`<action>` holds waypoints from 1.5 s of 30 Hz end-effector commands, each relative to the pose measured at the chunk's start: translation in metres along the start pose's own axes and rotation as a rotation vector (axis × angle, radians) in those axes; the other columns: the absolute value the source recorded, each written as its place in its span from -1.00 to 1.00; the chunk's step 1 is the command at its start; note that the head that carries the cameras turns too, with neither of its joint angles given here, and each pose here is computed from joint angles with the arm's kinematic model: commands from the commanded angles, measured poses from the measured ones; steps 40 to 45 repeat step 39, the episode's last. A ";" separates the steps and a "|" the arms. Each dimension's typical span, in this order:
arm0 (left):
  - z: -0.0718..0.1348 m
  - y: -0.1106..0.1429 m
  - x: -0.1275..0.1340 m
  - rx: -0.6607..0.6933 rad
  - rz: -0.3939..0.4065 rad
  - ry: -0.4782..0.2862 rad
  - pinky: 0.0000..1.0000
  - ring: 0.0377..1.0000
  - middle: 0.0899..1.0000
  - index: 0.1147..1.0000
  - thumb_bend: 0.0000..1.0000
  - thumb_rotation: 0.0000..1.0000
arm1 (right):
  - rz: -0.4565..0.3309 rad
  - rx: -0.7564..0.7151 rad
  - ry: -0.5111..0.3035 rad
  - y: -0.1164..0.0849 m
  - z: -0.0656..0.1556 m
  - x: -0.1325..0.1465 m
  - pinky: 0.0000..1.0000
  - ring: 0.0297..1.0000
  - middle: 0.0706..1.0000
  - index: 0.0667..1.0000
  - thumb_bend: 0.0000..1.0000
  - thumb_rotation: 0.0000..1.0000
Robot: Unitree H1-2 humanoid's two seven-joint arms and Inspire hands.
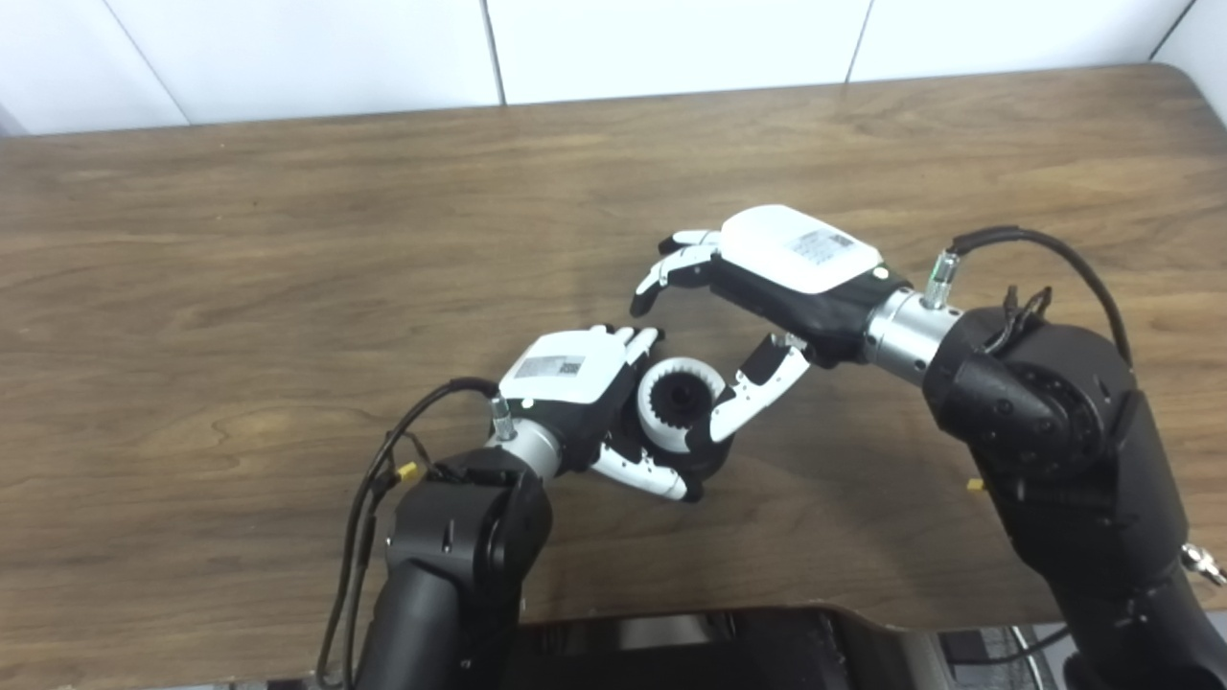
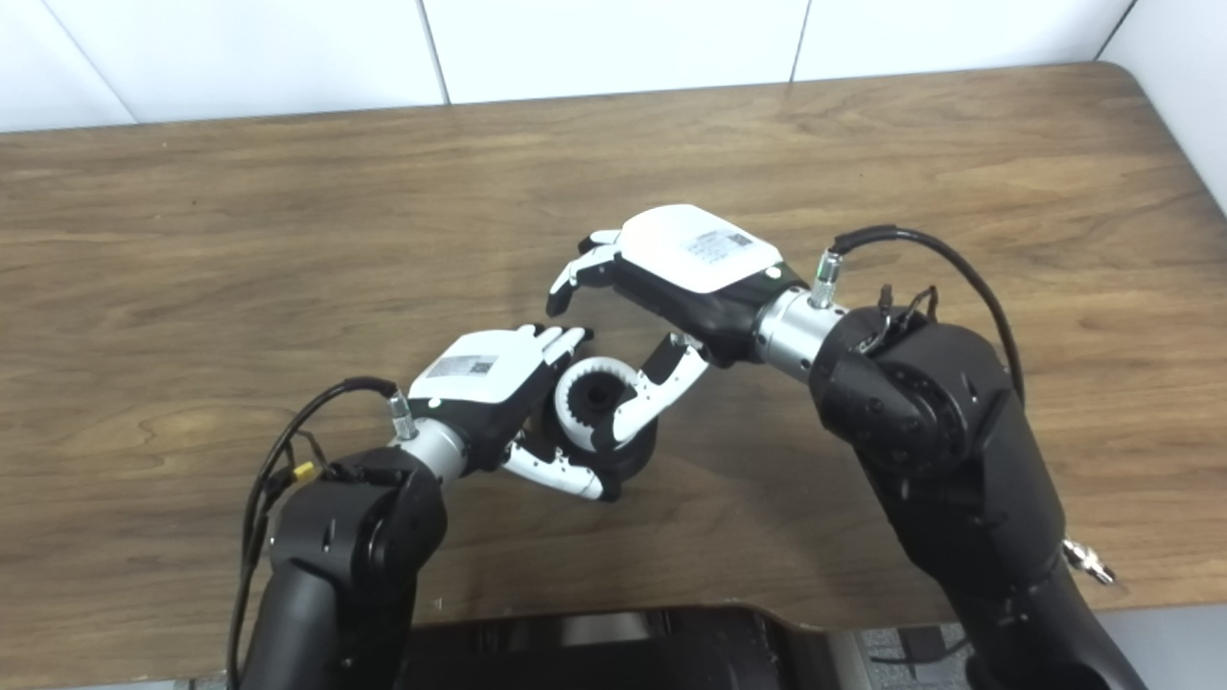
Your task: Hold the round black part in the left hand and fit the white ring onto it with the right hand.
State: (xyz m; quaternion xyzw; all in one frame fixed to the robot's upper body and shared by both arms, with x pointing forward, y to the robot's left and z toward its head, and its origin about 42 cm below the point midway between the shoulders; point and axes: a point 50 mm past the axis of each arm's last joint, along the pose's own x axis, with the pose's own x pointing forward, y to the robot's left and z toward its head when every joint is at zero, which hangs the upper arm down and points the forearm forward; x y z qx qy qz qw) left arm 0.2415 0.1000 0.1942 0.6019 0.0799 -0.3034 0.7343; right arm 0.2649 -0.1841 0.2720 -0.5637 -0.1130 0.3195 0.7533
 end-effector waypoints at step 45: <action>-0.106 0.075 -0.059 -0.462 0.249 -0.184 0.76 0.98 1.00 1.00 0.55 0.72 | -0.280 0.426 0.213 -0.004 -0.052 -0.075 0.64 0.76 0.76 0.74 0.40 0.47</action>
